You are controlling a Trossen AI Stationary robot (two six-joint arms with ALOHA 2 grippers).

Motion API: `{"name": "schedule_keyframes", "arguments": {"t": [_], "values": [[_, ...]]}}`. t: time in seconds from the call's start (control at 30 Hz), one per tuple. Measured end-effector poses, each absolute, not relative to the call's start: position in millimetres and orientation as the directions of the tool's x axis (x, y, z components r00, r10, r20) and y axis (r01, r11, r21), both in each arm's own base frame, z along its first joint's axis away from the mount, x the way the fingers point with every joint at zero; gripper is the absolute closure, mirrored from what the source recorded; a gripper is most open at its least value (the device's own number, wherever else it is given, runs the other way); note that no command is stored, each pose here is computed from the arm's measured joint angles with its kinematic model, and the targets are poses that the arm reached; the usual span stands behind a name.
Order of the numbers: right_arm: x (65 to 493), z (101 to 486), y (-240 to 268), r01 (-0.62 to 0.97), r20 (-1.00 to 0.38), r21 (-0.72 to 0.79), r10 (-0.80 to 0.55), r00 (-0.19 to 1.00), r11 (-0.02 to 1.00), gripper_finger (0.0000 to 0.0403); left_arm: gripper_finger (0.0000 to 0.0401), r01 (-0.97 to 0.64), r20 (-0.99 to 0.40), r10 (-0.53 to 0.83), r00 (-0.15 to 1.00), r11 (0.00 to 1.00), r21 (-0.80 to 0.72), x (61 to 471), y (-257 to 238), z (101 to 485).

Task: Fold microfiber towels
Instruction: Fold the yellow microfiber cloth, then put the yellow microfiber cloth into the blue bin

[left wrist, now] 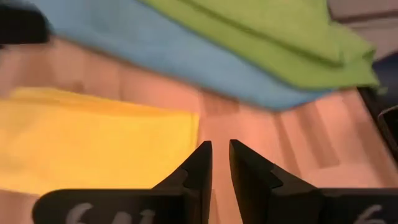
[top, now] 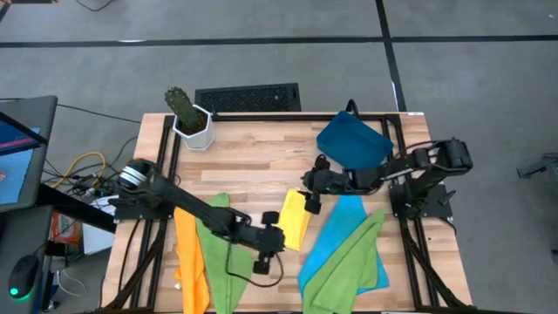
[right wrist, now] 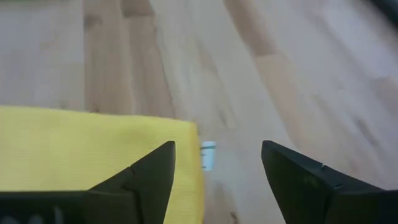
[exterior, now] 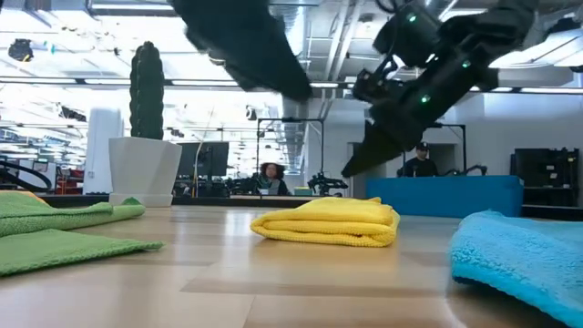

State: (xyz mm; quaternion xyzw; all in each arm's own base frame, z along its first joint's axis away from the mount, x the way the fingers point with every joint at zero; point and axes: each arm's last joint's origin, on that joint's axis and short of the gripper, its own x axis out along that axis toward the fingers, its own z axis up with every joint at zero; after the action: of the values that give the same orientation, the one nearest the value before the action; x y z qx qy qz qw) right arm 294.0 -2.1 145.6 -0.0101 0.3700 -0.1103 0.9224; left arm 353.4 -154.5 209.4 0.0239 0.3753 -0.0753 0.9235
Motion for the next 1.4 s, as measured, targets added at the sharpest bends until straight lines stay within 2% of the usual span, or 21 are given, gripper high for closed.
{"name": "schedule_keyframes", "arguments": {"t": [0.17, 0.27, 0.43, 0.53, 0.67, 0.9, 0.93, 1.17, 1.4], "values": [[300, 131, -6, 0.163, -0.733, -0.003, -0.113, 0.67, 0.987, 0.0137, 0.0354, 0.08, -0.64, -0.025, 0.768, 0.995, 0.056, 323, -167, 248], [302, 115, -9, 0.172, -0.763, -0.002, -0.113, 0.637, 0.985, 0.0137, 0.0354, 0.043, -0.606, 0.034, 0.795, 0.993, 0.112, 307, -175, 262], [305, 96, -11, 0.176, -0.793, 0.053, -0.066, 0.605, 0.983, 0.0139, 0.0354, 0.0, -0.574, 0.107, 0.812, 0.983, 0.184, 292, -185, 269], [307, 92, -7, 0.175, -0.799, 0.053, -0.064, 0.598, 0.983, 0.0157, 0.0354, -0.015, -0.585, 0.14, 0.799, 0.977, 0.214, 286, -187, 267], [307, 92, -1, 0.171, -0.797, 0.062, -0.055, 0.601, 0.983, 0.0216, 0.0354, -0.035, -0.608, 0.165, 0.777, 0.975, 0.22, 283, -186, 264], [305, 95, -2, 0.143, -0.802, 0.113, 0.006, 0.598, 0.983, 0.0372, 0.0354, -0.044, -0.628, 0.192, 0.754, 0.969, 0.243, 279, -183, 263], [305, 95, -3, 0.137, -0.801, 0.126, 0.019, 0.599, 0.982, 0.0383, 0.0354, -0.044, -0.631, 0.197, 0.75, 0.967, 0.249, 278, -182, 263], [307, 107, -18, 0.177, -0.786, 0.156, 0.013, 0.618, 0.972, 0.0387, 0.0354, -0.084, -0.627, 0.239, 0.742, 0.96, 0.267, 271, -176, 270], [295, 145, -56, 0.26, -0.739, 0.109, -0.097, 0.667, 0.959, 0.0387, 0.0353, -0.15, -0.611, 0.305, 0.731, 0.944, 0.293, 262, -169, 276]]}}
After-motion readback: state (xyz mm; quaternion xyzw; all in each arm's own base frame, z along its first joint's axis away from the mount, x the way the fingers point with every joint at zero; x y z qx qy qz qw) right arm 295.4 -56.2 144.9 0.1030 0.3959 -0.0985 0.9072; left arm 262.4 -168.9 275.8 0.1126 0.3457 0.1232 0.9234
